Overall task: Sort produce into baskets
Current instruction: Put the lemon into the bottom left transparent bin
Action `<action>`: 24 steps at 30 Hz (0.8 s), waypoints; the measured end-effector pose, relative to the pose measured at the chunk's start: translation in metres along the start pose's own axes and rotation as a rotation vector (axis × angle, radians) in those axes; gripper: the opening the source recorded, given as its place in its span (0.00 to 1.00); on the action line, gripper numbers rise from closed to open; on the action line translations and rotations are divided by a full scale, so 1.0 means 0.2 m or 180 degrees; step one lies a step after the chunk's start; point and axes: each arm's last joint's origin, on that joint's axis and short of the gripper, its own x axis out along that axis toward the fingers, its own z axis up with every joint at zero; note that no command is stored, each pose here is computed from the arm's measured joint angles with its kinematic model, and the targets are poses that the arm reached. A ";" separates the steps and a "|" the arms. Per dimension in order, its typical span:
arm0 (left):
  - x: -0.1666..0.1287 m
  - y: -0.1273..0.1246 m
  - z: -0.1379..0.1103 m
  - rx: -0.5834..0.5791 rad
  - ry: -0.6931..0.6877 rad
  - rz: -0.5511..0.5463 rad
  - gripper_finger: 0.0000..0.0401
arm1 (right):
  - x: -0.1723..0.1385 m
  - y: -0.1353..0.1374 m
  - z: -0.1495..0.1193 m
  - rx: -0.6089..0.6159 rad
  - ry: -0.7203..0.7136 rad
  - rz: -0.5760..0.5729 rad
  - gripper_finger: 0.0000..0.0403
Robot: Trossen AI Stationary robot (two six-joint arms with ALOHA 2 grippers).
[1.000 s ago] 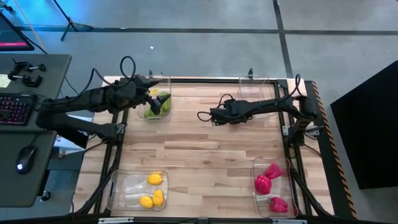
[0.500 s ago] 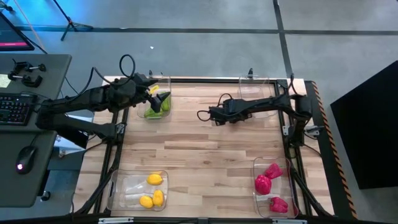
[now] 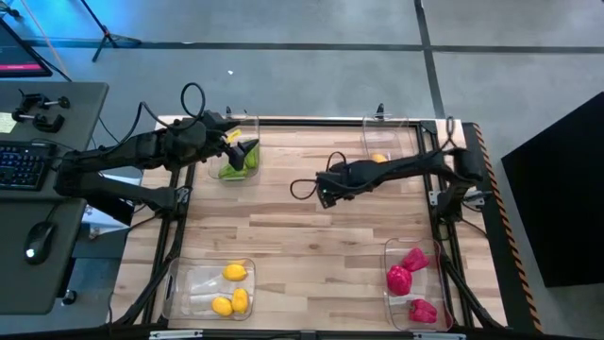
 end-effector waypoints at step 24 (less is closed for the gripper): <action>0.00 0.00 0.00 0.0045 0.0043 -0.0107 0.98 | 0.06 -0.29 0.35 -0.2138 0.0291 0.0294 0.94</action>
